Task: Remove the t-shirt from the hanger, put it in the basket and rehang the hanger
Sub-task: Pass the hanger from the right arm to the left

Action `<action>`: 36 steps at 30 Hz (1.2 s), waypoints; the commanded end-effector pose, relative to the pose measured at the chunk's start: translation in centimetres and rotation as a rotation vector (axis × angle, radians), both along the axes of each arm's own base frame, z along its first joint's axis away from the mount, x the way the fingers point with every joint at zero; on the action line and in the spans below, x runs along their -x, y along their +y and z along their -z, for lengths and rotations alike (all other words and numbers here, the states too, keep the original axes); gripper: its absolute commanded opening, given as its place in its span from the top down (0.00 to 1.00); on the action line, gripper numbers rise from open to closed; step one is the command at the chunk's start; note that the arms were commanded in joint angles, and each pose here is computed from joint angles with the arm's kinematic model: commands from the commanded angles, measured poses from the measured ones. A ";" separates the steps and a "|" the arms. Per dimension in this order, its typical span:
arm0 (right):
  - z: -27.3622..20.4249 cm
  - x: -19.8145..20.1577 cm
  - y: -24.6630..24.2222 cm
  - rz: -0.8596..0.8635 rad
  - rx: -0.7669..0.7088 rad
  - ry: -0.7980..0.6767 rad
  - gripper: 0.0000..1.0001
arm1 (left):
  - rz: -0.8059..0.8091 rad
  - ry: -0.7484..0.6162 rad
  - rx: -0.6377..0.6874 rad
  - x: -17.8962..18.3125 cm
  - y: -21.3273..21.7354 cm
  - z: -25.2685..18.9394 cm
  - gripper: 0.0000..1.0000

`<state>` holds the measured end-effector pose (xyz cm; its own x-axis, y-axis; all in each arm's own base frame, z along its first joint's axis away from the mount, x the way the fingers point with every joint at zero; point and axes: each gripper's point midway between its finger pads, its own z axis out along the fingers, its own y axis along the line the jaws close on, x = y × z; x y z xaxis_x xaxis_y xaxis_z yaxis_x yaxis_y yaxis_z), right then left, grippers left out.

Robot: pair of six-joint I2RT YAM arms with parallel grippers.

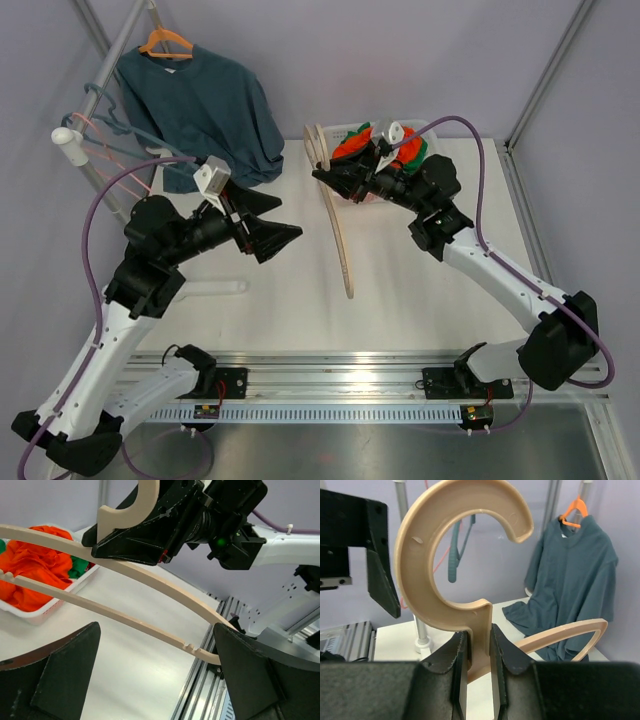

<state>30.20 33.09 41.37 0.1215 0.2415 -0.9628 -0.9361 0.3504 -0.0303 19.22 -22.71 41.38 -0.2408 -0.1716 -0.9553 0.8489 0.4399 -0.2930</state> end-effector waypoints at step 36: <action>-8.1 1.5 2.6 -0.328 -0.268 -0.160 1.00 | -0.074 0.123 0.468 -2.2 -0.5 -1.2 0.19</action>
